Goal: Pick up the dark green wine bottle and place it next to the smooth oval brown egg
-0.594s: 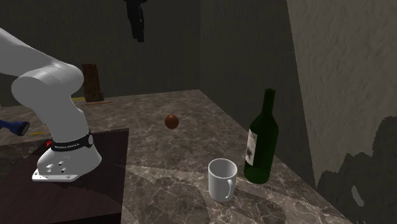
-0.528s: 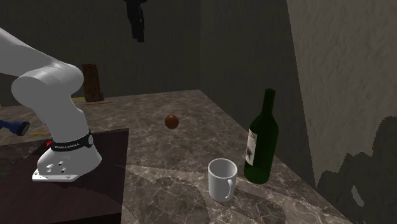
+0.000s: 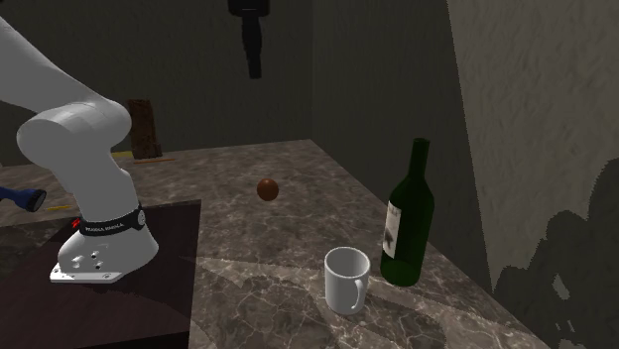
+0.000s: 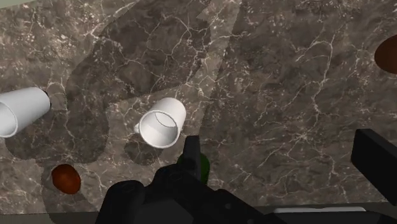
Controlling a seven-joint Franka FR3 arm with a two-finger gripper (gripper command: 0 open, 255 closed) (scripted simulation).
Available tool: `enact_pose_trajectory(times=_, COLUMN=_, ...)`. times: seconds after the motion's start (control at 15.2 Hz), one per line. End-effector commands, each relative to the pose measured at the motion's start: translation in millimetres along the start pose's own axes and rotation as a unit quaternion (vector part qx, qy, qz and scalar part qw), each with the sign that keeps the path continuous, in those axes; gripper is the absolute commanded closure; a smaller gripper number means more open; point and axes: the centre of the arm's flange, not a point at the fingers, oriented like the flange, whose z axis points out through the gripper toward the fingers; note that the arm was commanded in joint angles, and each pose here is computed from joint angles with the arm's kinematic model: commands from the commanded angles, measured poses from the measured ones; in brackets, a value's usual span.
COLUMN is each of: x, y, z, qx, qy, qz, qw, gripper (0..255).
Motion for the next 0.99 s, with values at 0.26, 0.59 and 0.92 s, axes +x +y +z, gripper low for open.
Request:
enact_pose_trajectory(times=0.26, x=65.8, y=37.1, z=27.2, qx=0.013, qy=0.009, qz=-0.008, qw=0.9999, gripper=0)
enact_pose_trajectory(times=0.59, x=119.8, y=67.2, z=49.8, qx=0.023, qy=0.015, qz=-0.014, qw=0.9995, gripper=0)
enact_pose_trajectory(times=0.92, x=174.5, y=96.1, z=72.4, qx=0.034, qy=0.022, qz=-0.02, qw=0.999, gripper=0)
